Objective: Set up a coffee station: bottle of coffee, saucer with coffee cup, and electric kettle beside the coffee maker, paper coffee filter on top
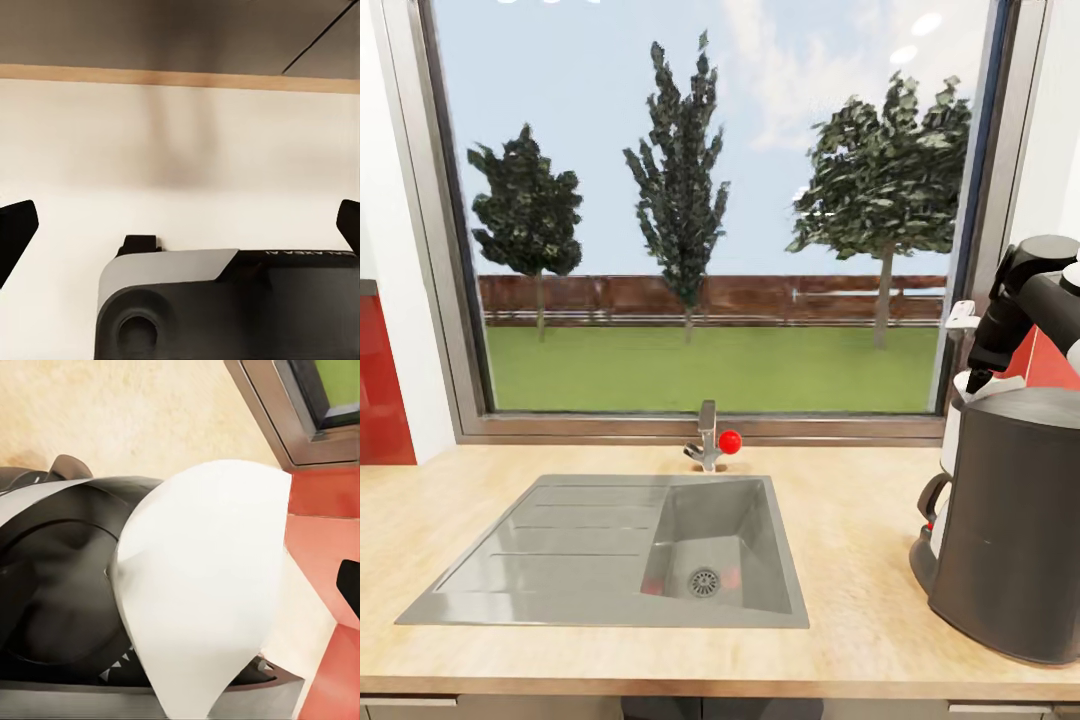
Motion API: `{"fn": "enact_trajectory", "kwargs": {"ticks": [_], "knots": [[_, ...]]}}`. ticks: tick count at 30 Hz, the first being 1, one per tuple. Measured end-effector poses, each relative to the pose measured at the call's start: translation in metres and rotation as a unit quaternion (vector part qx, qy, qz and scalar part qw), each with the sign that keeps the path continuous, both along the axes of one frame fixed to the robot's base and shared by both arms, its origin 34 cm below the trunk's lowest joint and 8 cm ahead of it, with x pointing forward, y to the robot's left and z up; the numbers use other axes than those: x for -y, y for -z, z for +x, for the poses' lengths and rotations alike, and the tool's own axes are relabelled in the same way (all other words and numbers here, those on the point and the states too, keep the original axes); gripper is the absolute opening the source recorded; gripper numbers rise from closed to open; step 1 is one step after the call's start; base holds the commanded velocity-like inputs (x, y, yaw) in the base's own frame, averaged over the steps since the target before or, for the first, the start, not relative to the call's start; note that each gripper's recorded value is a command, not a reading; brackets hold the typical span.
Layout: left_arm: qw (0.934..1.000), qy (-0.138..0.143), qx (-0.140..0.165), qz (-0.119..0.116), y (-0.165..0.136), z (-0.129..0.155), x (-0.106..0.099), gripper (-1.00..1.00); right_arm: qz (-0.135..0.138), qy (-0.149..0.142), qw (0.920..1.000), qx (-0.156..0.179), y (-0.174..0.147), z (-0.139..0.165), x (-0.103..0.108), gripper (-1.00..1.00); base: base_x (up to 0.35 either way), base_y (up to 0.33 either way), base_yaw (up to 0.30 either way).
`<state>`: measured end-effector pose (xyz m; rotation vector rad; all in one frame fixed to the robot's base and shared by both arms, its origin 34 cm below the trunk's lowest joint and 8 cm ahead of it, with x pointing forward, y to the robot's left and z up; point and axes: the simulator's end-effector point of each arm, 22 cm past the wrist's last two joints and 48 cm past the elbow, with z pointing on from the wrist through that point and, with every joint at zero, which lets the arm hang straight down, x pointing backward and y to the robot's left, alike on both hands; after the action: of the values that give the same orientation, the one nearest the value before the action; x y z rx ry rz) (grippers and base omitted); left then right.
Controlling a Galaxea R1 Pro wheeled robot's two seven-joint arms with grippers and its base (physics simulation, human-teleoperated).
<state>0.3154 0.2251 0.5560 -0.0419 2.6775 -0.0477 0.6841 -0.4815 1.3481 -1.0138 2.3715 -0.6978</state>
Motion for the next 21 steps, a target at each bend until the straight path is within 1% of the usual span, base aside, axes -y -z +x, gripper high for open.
{"fn": "enact_trajectory", "kwargs": {"ticks": [14, 17, 18, 21], "knots": [[1.0, 0.0, 0.0, 0.0, -0.019, -0.002, 0.0, 1.0, 0.003, 0.0, 1.0, 0.004, -0.021, -0.001, -0.002, 1.0, 0.0, 0.0, 0.0], [1.0, 0.0, 0.0, 0.0, -0.022, -0.003, 0.0, 1.0, 0.027, -0.004, 0.9995, 0.017, -0.029, -0.001, -0.005, 1.0, 0.0, 0.0, 0.0], [1.0, 0.0, 0.0, 0.0, -0.024, -0.003, 0.0, 1.0, 0.044, -0.008, 0.9987, 0.026, -0.034, 0.0, -0.008, 1.0, 0.0, 0.0, 0.0], [1.0, 0.0, 0.0, 0.0, -0.027, -0.003, 0.0, 1.0, 0.073, -0.015, 0.9963, 0.043, -0.045, 0.0, -0.012, 1.0, 0.0, 0.0, 0.0]]}}
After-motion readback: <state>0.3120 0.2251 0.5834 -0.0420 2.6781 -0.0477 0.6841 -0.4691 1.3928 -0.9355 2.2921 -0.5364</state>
